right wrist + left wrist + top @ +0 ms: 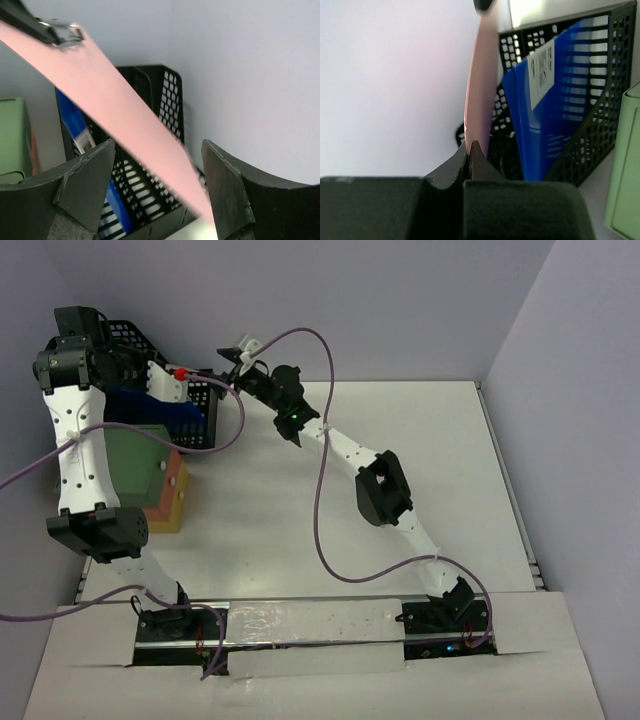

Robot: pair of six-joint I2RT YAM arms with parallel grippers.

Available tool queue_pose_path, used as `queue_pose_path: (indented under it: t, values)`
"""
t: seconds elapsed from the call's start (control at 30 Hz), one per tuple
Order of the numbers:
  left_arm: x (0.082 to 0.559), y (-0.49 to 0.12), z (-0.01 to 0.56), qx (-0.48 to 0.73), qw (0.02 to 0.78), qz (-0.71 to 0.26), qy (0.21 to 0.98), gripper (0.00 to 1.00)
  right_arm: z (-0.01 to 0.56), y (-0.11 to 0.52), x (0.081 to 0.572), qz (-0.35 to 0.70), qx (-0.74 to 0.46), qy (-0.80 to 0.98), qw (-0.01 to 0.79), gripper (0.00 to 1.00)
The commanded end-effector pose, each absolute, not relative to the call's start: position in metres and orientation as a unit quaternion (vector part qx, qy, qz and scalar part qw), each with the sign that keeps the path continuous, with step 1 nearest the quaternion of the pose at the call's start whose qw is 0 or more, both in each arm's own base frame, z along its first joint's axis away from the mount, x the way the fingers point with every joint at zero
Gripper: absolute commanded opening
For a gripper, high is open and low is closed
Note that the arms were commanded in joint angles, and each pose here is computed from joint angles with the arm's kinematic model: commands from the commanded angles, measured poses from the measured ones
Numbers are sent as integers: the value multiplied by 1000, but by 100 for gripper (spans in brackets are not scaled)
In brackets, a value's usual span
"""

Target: Organize the desk

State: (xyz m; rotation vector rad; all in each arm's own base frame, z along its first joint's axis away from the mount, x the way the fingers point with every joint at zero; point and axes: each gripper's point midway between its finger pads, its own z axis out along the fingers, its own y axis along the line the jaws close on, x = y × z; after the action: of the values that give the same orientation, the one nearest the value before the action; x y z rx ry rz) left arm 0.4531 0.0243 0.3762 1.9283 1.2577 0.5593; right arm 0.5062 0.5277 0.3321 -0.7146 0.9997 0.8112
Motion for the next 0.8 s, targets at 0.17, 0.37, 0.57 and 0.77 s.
queue_pose_path:
  t: [0.17, 0.37, 0.57, 0.77]
  values:
    - [449, -1, 428, 762, 412, 279, 414, 0, 346, 553, 472, 304, -440, 399, 745, 66]
    - [448, -1, 425, 768, 405, 279, 411, 0, 350, 549, 477, 283, -421, 405, 761, 61]
    - [428, -20, 416, 789, 410, 244, 387, 0, 350, 551, 482, 290, -404, 408, 766, 34]
    - [413, -39, 414, 791, 434, 217, 372, 0, 345, 565, 466, 295, -433, 391, 757, 21]
